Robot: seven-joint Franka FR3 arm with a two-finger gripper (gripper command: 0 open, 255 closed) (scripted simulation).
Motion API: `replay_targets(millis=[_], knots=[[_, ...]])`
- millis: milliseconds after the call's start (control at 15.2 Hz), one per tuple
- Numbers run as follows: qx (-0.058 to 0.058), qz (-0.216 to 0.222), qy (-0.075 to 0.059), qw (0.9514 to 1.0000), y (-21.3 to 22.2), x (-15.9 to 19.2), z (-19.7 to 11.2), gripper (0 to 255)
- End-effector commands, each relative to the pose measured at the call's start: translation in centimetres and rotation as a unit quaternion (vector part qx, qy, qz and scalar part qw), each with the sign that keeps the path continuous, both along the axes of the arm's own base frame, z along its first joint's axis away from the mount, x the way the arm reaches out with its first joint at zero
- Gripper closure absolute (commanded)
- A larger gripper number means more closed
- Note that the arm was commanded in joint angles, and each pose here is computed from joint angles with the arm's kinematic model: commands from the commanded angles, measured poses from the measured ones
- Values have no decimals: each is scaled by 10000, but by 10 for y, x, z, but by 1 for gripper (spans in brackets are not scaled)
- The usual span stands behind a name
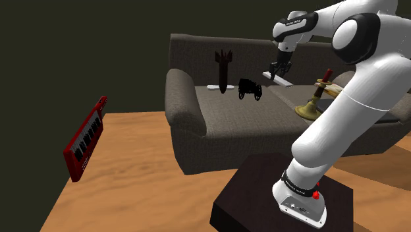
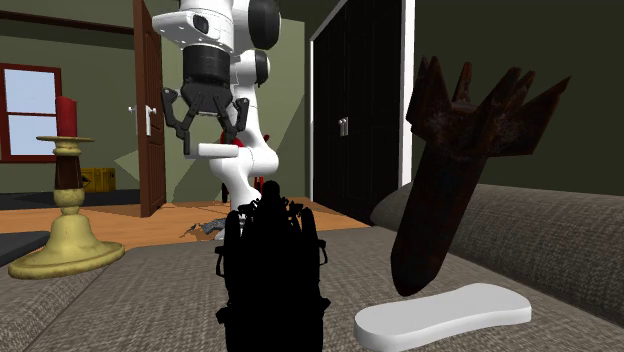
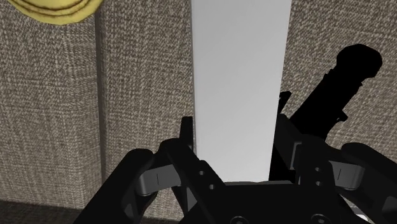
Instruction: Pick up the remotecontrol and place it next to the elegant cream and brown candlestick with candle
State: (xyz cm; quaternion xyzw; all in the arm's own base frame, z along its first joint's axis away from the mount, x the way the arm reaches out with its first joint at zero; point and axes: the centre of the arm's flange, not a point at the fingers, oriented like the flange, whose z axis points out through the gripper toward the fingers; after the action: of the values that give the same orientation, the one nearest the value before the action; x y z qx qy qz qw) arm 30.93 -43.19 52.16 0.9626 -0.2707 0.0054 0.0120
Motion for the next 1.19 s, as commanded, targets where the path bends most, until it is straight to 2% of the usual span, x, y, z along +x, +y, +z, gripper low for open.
replay_targets(millis=[0, 1122], knots=[[-2, -1, -3, 10000, 0, 0, -11, 255], [-2, -1, -3, 10000, 0, 0, -101, 255]])
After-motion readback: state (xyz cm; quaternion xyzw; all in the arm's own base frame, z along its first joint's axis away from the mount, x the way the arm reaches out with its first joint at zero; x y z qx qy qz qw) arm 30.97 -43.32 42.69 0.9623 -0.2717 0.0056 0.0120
